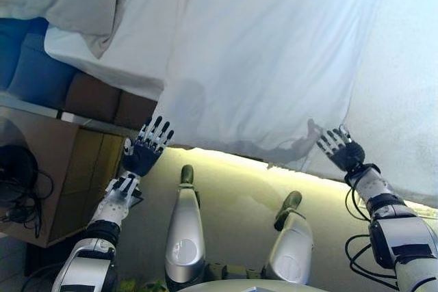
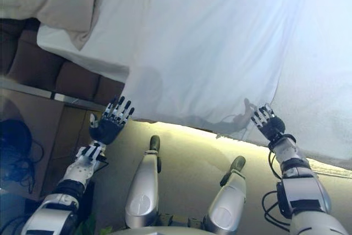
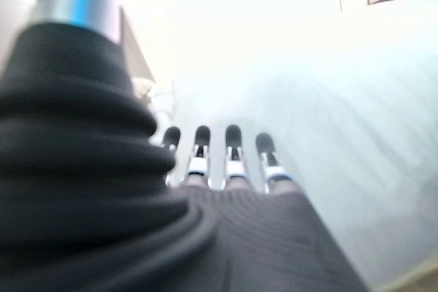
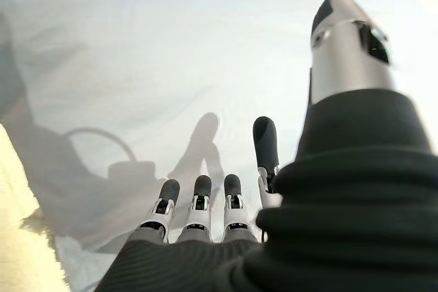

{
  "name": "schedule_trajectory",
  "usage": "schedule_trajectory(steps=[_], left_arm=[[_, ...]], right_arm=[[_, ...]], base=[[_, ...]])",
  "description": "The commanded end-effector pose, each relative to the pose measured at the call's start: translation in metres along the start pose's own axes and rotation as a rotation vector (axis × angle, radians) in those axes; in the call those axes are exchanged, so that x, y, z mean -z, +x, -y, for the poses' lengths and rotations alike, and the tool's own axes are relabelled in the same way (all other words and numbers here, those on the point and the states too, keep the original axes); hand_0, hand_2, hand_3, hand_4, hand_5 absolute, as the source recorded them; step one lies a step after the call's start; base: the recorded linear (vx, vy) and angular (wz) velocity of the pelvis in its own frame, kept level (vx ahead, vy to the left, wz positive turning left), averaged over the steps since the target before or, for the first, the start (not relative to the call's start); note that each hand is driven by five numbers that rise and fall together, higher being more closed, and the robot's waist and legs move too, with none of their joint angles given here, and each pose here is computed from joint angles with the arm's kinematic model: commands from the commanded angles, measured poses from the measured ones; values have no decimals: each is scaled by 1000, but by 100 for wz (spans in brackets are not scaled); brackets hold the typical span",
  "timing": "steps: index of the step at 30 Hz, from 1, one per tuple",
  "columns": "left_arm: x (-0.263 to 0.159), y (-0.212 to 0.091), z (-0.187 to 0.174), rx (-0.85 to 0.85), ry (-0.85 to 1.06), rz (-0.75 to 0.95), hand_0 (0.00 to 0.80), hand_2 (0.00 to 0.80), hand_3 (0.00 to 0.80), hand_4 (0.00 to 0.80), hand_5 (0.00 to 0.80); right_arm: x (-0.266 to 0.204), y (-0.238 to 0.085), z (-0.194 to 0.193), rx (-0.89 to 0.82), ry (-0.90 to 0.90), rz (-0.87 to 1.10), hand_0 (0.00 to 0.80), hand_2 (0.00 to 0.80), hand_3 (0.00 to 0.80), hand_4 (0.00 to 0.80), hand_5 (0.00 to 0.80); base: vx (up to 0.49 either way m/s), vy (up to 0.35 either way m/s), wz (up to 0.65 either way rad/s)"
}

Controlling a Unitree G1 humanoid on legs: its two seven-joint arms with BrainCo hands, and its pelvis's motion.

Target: Make the bed neatly

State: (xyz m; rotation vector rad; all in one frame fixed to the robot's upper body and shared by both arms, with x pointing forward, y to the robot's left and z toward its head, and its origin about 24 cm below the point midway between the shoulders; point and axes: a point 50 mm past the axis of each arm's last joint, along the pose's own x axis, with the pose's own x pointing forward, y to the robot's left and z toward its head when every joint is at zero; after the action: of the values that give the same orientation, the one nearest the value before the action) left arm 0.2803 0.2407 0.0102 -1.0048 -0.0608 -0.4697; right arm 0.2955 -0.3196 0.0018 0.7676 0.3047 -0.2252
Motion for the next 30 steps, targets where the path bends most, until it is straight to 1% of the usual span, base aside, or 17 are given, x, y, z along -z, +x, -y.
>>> schedule_trajectory(steps=[1,5,8,14,18,20,24,30], left_arm=[[-11,2,0,-11,52,1,0,0,0,0,0],[-26,16,4,-16,77,46,0,0,0,0,0],[-43,31,10,-4,80,98,0,0,0,0,0],[-84,63,28,10,125,203,0,0,0,0,0],[-107,77,39,16,104,282,0,0,0,0,0],[-112,80,40,12,89,301,0,0,0,0,0],[-131,89,46,-57,71,359,0,0,0,0,0],[-155,87,42,-230,-11,438,0,0,0,0,0]], right_arm=[[-15,-7,9,7,-21,21,0,0,0,0,0],[-27,-12,16,43,-52,19,0,0,0,0,0],[-35,-12,15,47,-69,21,0,0,0,0,0],[-55,-7,0,9,-75,42,0,0,0,0,0],[-69,-5,-11,-19,-89,74,0,0,0,0,0],[-72,-4,-14,-21,-100,82,0,0,0,0,0],[-92,-1,-32,-39,-134,112,0,0,0,0,0],[-105,0,-42,-57,-141,157,0,0,0,0,0]], base=[[104,187,-9],[29,190,-10],[-20,144,-14],[-49,91,-14],[-45,73,-10],[-27,87,-11],[-52,118,-11],[-40,57,-10]])
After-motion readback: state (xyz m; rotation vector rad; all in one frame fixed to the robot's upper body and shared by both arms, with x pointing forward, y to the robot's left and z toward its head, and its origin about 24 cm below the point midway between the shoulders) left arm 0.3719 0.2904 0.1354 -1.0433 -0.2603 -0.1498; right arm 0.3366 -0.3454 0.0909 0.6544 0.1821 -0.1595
